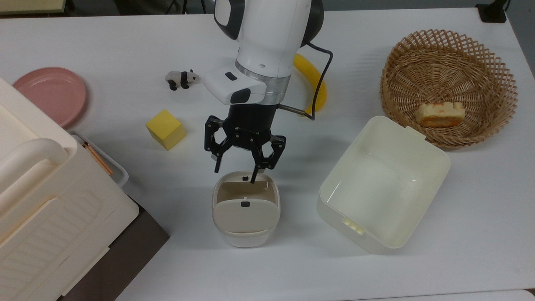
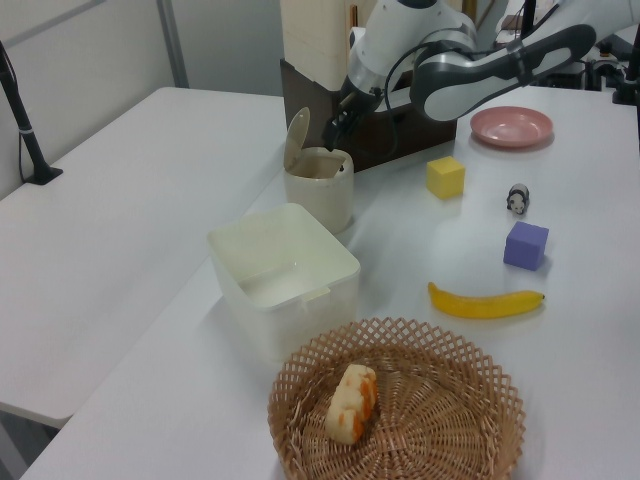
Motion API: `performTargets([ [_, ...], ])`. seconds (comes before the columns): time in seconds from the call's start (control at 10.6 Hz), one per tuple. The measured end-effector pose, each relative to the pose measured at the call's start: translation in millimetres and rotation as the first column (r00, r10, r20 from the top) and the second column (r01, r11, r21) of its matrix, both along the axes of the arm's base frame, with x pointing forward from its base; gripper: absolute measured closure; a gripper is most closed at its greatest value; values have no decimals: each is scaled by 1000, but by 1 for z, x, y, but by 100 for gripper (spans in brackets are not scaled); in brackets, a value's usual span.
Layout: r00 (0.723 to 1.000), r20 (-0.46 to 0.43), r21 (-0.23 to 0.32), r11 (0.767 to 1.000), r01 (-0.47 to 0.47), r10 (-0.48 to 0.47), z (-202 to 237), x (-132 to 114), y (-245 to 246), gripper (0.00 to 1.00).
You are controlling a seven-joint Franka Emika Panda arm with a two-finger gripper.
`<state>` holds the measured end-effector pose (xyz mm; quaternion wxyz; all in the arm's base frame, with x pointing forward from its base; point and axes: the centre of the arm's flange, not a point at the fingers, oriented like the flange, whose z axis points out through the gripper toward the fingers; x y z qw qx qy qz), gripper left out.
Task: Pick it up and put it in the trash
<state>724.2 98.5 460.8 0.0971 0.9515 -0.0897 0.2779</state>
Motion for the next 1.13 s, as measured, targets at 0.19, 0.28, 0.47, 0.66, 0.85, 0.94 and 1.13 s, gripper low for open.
performTargets([
  [0.19, 1000, 28, 9, 1000, 9, -9, 14, 2, 0, 0],
  [0.28, 1000, 22, 5, 1000, 22, -22, 24, -1, -3, 0],
  [0.47, 984, -155, -3, 996, 86, -86, 47, -28, -13, 0],
  [0.66, 903, -427, 65, 998, -13, 40, 73, -73, -11, 0],
  [0.85, 837, -532, 158, 986, -52, 129, 107, -114, -17, 0],
  [0.94, 828, -544, 169, 984, -53, 138, 115, -129, -20, 0],
  [1.13, 821, -556, 171, 984, -41, 131, 113, -139, -32, 0],
])
